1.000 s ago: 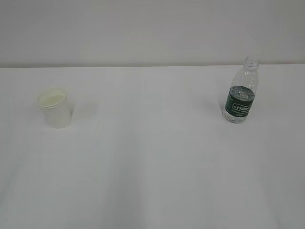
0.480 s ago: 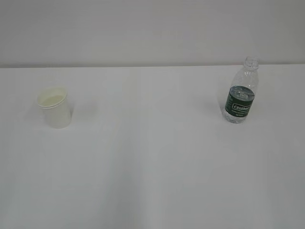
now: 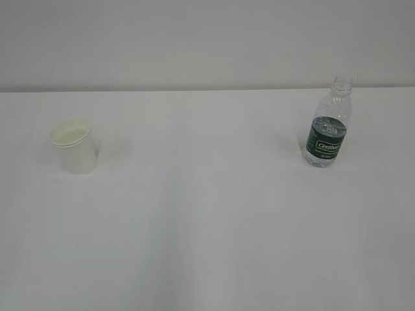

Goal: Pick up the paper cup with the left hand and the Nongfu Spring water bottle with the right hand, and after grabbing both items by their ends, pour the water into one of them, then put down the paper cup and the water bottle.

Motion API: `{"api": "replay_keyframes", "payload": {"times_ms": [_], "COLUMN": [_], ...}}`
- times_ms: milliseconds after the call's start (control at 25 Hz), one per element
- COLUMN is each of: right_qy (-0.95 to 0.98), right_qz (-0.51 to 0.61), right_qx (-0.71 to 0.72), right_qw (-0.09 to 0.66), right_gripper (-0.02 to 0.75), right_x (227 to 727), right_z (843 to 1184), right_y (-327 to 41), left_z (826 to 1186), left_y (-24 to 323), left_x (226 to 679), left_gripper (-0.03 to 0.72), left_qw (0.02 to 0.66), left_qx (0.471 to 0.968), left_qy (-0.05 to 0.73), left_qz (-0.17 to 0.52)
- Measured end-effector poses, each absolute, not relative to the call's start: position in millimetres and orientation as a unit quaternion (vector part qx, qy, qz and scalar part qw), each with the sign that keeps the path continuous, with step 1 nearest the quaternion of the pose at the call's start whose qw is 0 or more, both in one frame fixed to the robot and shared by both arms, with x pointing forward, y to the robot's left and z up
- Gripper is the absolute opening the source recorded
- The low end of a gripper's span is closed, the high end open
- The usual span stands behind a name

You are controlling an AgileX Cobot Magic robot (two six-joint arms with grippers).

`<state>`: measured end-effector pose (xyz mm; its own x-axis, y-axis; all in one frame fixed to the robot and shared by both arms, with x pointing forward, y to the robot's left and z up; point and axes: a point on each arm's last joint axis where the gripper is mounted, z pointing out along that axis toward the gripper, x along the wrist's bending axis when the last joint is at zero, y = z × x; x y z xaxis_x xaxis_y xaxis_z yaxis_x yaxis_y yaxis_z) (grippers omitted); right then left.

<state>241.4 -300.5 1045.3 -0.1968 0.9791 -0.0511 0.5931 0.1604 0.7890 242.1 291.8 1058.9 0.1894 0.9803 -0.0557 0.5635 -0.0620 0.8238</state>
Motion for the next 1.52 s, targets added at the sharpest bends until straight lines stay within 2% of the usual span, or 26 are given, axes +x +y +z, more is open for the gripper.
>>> {"api": "replay_keyframes", "payload": {"times_ms": [840,1080,1520], "right_qy": [0.698,0.698,0.680], "right_qz": [0.330,0.331,0.364], "right_qx": [0.560,0.560,0.546], "right_qw": [0.300,0.300,0.329], "right_gripper": [0.589,0.589,0.589], "right_x": [243.3,243.0,228.7], "right_z": [1044.4,1044.4,1044.1], "right_y": [-300.2,-300.3,-303.1], "left_z": [1057.5,1057.5,1057.5], "left_y": [292.1,293.4,294.1], "left_x": [243.3,231.1,228.0], "left_gripper": [0.494,0.494,0.494], "left_qw": [0.378,0.402,0.408], "left_qx": [0.672,0.659,0.654], "left_qy": [0.571,0.557,0.553], "left_qz": [0.283,0.307,0.315]}}
